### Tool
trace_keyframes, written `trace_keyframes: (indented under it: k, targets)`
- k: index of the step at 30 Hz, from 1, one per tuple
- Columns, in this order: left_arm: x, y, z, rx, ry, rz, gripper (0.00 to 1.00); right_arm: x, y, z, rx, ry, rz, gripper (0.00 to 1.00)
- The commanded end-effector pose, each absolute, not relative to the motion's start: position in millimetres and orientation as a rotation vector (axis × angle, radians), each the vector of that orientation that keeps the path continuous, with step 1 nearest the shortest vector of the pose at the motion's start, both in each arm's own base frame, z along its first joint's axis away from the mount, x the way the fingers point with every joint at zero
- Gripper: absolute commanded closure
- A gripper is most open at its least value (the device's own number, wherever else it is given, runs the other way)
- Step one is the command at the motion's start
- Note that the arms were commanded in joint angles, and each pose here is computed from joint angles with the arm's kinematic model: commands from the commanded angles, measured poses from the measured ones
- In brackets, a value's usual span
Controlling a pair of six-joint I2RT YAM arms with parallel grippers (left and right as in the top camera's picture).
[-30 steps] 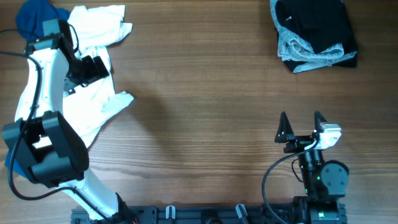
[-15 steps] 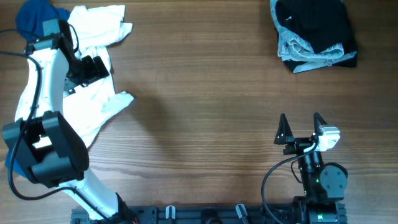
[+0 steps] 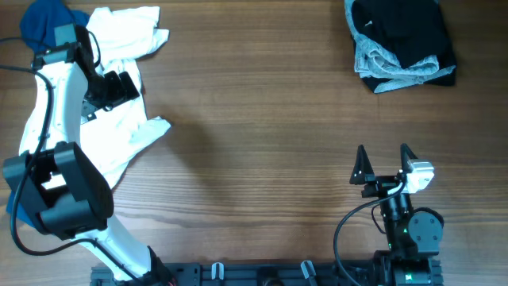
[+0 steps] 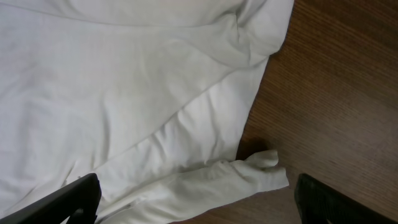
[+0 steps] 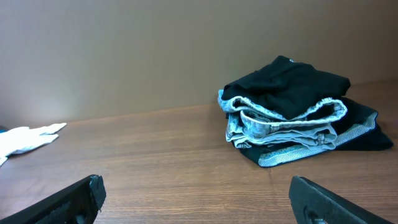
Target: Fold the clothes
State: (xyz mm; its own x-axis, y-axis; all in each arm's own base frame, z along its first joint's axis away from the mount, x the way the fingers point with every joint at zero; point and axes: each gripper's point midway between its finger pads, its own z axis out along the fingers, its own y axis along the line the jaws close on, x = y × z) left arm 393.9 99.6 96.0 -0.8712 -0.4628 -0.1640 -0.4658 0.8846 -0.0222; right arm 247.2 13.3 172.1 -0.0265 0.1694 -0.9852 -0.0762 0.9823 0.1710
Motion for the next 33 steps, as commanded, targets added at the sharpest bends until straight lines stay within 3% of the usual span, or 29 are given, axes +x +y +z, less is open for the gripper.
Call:
trace_keyframes:
  k: [1, 19, 23, 33]
  targets:
    - [394.6, 107.2, 122.4, -0.694, 2.823, 0.075, 0.00, 246.8, 12.7, 174.4, 0.066, 1.575, 0.181, 0.00]
    - [330.7, 63.9, 368.6, -0.435, 2.004, 0.011, 0.00, 246.8, 12.8, 174.4, 0.066, 1.575, 0.182, 0.00]
    - [315.2, 47.8, 361.2, -0.366, 1.843, -0.027, 0.00, 246.8, 12.7, 174.4, 0.066, 1.575, 0.181, 0.00]
    - [260.1, 36.9, 267.1, -0.313, 1.600, -0.057, 0.00, 246.8, 12.8, 174.4, 0.066, 1.575, 0.182, 0.00]
